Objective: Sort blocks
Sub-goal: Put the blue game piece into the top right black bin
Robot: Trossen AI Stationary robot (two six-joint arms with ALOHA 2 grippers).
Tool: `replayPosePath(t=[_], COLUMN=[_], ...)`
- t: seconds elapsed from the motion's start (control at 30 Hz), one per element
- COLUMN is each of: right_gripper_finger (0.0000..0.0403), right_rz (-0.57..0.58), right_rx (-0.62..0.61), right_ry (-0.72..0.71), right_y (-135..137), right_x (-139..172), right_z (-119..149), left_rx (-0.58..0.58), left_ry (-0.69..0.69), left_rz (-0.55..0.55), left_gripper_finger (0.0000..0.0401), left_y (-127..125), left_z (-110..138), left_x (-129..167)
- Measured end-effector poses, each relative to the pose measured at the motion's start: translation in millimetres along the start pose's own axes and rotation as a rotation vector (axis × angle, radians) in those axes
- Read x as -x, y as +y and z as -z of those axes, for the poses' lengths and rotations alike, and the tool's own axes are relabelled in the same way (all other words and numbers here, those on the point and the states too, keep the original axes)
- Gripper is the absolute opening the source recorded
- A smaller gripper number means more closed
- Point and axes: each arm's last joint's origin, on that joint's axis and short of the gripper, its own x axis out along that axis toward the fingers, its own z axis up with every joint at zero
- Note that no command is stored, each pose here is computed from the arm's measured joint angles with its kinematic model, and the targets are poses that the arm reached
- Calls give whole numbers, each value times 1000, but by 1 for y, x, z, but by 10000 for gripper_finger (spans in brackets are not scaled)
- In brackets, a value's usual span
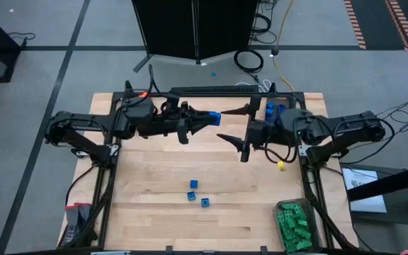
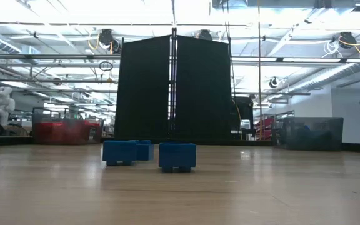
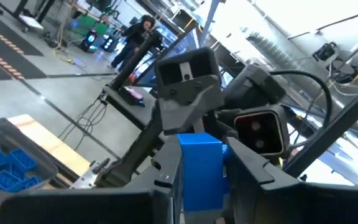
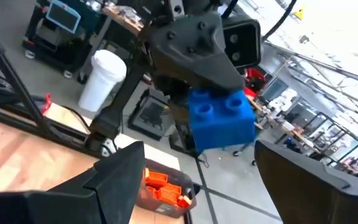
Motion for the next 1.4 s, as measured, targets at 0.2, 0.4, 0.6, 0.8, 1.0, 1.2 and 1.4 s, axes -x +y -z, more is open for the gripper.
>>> replayPosePath(t=[0.2, 0.4, 0.6, 0.8, 1.0, 1.2, 1.4], right_gripper_finger=[302, 302, 302, 298, 265, 202, 123], right_rz=[14, 59, 64, 63, 84, 124, 126], right_rx=[-5, 3, 22, 43, 62, 77, 104], right_ry=[0, -59, -69, -63, -74, -44, -41], right_y=[3, -1, 3, 8, 10, 8, 8], right_x=[3, 1, -5, -13, -17, -17, -17], right_z=[-3, -9, -9, -6, -7, -6, -7], left_rx=[8, 8, 8, 8, 7, 8, 18], left_ry=[-4, 3, 6, 19, 24, 22, 26], left_rz=[8, 15, 18, 31, 34, 37, 36], left_gripper_finger=[78, 78, 78, 78, 78, 78, 78], left_y=[2, 2, 1, 1, 1, 1, 1], left_z=[-3, -2, -2, -1, -1, -1, -1], left_x=[0, 0, 0, 0, 0, 0, 0])
